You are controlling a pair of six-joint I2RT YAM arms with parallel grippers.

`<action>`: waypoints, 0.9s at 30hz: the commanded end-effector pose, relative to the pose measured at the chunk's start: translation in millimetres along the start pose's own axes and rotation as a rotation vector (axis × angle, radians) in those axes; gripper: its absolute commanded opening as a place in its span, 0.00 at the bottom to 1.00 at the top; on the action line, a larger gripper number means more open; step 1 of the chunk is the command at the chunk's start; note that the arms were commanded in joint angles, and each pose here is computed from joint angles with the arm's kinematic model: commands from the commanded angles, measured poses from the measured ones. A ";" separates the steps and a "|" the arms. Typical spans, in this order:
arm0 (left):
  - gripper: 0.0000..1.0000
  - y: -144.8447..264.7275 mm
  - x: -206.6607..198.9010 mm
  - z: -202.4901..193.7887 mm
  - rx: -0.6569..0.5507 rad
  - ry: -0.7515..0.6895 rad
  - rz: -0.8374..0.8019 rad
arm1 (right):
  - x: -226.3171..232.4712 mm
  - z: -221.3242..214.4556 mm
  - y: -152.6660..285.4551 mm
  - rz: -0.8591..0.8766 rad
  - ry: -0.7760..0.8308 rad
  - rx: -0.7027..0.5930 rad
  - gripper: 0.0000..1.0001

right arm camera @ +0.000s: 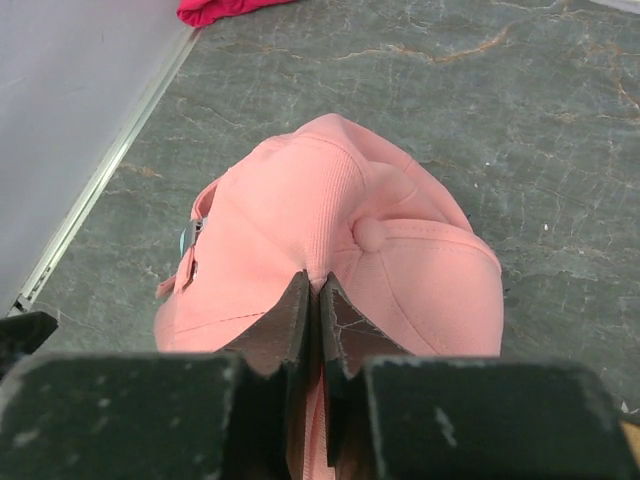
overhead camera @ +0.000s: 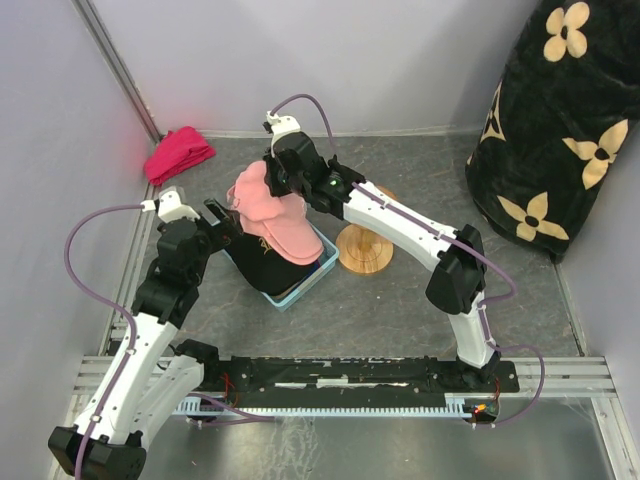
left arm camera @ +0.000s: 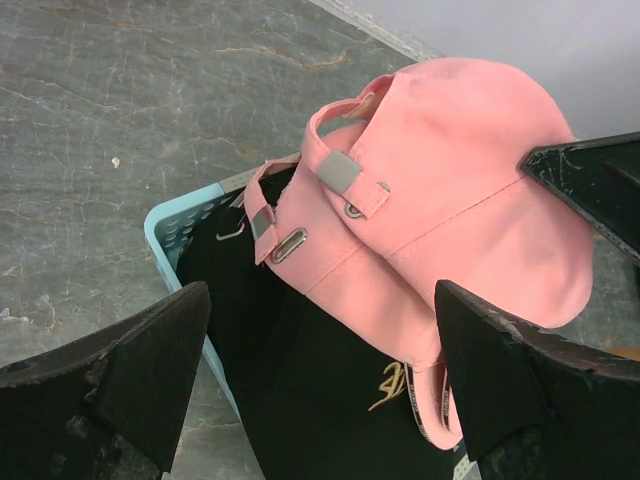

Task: Stack the hats
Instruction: Pick up the hat from the bin.

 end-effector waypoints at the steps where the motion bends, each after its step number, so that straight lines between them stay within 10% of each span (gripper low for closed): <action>1: 0.99 -3.0 -3.0 5.1 -0.039 0.040 -0.013 | 6.2 35.6 19.3 0.048 -0.004 -0.121 0.11; 27: 0.99 -3.4 0.1 1.6 -0.039 0.058 -0.006 | 9.8 75.4 79.0 0.099 0.053 -0.312 0.07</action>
Point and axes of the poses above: each gripper's point midway between its finger pads, its own y axis back along the fingers, its own x axis along the line the jaws close on, z = x × y, the point moved 8 cm from there along y, back along the fingers, and after that the axes turned 2 degrees about y, right-handed, at the moved point
